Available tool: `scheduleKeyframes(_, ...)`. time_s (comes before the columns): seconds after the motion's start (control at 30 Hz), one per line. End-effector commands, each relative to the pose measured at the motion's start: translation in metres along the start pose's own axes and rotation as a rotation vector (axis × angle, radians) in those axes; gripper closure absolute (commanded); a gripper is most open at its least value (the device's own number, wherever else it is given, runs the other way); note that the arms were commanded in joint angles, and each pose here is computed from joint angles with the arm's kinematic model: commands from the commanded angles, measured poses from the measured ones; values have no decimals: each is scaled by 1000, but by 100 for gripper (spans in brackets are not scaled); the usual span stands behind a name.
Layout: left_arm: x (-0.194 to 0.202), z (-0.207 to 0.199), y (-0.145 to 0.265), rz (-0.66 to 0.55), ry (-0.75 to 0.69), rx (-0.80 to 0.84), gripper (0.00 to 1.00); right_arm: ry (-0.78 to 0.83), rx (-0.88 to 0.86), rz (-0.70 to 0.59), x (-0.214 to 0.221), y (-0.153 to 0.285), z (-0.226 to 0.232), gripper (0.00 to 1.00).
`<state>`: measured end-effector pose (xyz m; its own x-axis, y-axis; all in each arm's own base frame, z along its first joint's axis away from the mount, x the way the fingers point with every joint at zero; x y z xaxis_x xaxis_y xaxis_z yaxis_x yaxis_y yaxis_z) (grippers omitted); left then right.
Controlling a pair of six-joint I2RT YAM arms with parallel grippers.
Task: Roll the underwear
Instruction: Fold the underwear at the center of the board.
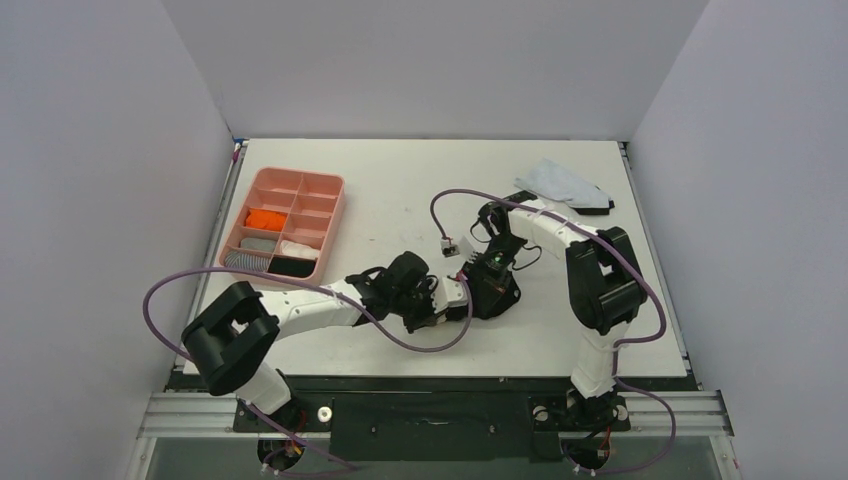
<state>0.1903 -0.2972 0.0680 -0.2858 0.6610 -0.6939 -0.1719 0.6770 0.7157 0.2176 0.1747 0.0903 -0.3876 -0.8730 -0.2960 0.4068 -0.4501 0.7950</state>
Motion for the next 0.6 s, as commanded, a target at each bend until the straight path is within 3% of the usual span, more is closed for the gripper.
scheduleKeyframes(0.0, -19, -27, 18, -25, 28, 217, 100, 45, -30, -46, -2, 13, 21, 100)
scheduleKeyframes(0.2, -13, -39, 27, 20, 165, 408, 100, 52, -124, -27, 4, 14, 38, 100)
scheduleKeyframes(0.57, -3, 14, 18, 27, 531, 480, 100, 20, -59, 13, -19, 28, 3, 100)
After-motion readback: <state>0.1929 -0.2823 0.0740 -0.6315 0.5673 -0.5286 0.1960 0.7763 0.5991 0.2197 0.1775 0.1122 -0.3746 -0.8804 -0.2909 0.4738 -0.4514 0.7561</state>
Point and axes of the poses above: each gripper's point midway between its finger pads, its own y axis back along the fingers, its own z axis along the line the jaws close on, x = y × z, the point moved 3 cm from there along y, back along the fingers, and after that the axes turned 8 degrees about y, right-handed, at the moved point
